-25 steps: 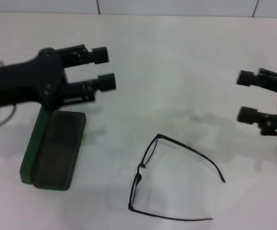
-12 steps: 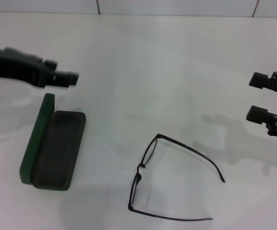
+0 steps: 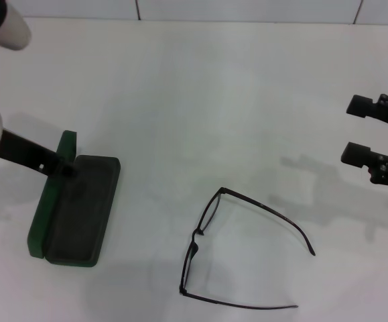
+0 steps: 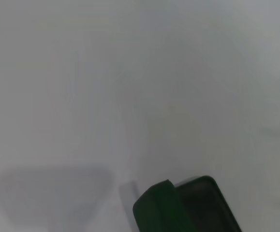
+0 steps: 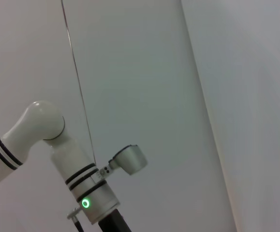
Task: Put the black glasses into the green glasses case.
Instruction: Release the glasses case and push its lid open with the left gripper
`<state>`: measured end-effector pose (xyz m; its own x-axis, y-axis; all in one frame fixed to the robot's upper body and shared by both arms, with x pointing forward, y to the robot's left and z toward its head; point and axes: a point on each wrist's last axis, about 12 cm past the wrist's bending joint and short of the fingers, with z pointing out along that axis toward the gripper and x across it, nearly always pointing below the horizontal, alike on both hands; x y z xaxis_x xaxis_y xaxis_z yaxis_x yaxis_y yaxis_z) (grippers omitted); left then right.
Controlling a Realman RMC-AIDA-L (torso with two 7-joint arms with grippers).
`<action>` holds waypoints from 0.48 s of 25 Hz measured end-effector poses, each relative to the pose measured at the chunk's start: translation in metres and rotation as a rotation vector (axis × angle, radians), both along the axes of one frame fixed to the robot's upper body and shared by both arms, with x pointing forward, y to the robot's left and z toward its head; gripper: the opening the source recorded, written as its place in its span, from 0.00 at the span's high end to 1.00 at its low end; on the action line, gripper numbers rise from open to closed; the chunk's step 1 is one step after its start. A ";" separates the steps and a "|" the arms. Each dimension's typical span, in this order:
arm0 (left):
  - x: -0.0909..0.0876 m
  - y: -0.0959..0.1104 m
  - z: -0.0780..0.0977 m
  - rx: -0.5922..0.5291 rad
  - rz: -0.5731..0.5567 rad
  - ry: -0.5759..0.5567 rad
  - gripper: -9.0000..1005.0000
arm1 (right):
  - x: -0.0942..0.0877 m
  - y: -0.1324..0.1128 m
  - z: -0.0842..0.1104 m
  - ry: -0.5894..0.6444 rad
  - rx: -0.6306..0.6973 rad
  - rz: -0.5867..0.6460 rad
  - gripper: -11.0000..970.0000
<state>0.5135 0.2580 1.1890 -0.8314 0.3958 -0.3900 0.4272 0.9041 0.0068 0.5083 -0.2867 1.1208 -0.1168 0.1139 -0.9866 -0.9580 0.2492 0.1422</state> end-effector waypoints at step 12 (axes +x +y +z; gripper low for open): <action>0.005 0.001 -0.019 0.063 0.054 0.059 0.49 | -0.001 -0.003 -0.004 0.000 0.016 -0.024 0.14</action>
